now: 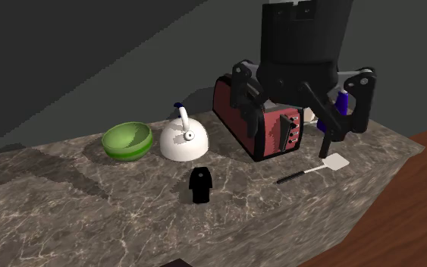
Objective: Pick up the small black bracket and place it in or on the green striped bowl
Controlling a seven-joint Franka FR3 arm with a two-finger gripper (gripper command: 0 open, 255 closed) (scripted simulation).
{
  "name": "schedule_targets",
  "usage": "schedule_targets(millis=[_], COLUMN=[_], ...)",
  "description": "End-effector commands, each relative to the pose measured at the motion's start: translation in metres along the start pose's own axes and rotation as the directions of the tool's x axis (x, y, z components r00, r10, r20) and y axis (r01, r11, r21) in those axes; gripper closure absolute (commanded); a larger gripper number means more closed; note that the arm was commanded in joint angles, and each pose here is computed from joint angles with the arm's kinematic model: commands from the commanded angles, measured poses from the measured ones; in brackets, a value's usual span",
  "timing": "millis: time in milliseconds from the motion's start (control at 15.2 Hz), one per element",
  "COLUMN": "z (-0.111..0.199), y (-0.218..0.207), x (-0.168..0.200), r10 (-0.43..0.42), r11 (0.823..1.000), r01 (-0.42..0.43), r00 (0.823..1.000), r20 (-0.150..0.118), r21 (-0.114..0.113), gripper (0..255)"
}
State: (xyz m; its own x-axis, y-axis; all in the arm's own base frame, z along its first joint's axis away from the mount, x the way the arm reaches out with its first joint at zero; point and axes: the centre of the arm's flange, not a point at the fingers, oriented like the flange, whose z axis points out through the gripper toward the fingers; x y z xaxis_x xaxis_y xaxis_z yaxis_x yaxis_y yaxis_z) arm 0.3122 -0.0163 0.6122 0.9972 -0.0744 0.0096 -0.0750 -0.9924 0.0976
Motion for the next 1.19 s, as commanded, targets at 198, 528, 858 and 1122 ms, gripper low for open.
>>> schedule_targets(millis=[198,528,858,1122], z=[0.03,0.08,0.129,0.168], y=[-0.023,-0.062,-0.103,-0.137], x=[0.011,0.026,0.038,0.044], r10=[-0.052,-0.138,-0.223,-0.29], r11=[0.999,0.99,0.974,0.956], r01=[0.052,0.138,0.223,0.29], r00=[0.999,0.99,0.975,0.957], r20=[0.002,0.006,0.008,0.009], r21=[0.007,0.018,0.03,0.04], gripper=[0,0,0,0])
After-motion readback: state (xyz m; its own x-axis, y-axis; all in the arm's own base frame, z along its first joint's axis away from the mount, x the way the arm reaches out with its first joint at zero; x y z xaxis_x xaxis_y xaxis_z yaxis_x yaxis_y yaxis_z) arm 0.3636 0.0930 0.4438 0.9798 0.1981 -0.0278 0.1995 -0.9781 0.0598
